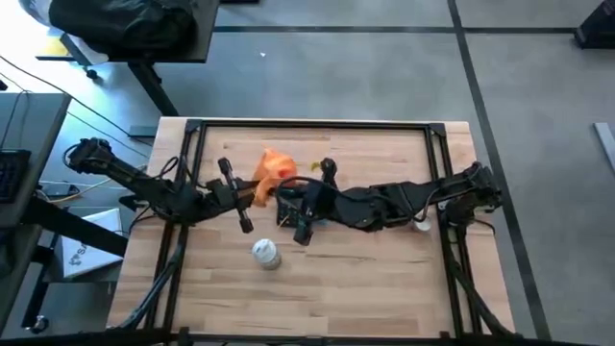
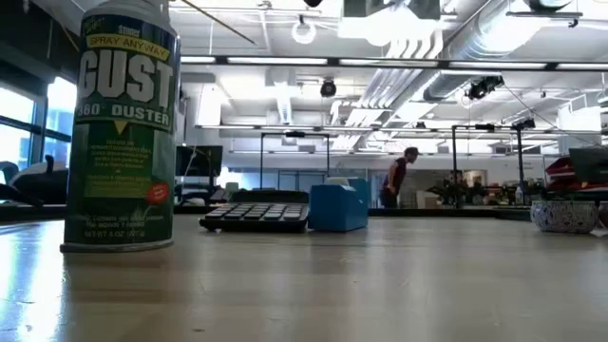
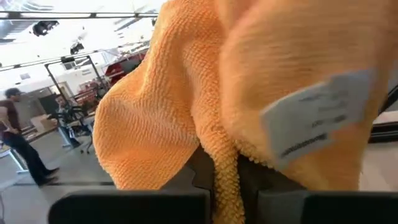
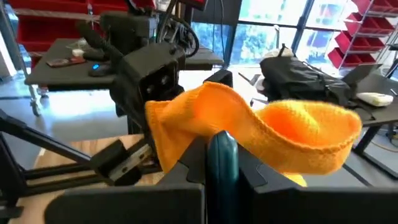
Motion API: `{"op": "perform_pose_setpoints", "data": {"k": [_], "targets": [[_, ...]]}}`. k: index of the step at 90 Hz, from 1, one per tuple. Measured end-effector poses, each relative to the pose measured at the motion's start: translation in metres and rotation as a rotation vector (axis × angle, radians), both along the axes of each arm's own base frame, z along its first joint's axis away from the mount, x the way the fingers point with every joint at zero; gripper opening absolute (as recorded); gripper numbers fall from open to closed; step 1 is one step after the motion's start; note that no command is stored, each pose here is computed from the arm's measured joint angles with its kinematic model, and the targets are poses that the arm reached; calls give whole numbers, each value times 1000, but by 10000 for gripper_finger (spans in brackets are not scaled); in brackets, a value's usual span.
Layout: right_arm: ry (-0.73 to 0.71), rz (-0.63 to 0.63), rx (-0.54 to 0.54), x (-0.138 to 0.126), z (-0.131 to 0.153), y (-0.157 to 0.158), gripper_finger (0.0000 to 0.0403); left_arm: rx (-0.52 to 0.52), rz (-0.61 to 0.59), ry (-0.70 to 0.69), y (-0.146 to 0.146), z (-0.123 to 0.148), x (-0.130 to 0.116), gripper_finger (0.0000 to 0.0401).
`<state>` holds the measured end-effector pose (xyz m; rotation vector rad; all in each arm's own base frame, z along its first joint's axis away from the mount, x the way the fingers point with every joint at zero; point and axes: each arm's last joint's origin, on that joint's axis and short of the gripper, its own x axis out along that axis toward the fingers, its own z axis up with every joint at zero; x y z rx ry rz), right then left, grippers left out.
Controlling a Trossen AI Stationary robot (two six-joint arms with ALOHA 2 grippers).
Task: Apply microfiber cloth
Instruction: Wipe the tablet with the orange microfiber cloth
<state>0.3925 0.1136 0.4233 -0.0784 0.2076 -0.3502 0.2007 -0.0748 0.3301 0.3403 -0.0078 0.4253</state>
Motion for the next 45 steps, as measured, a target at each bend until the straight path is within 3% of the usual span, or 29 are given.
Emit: {"op": "perform_pose_setpoints", "data": {"k": [15, 45], "targets": [[34, -19, 16, -2, -5, 2, 0, 15, -38, -5, -10, 7, -17, 3], [14, -62, 31, -2, -3, 0, 0, 39, -234, -30, -42, 9, -43, 3]]}}
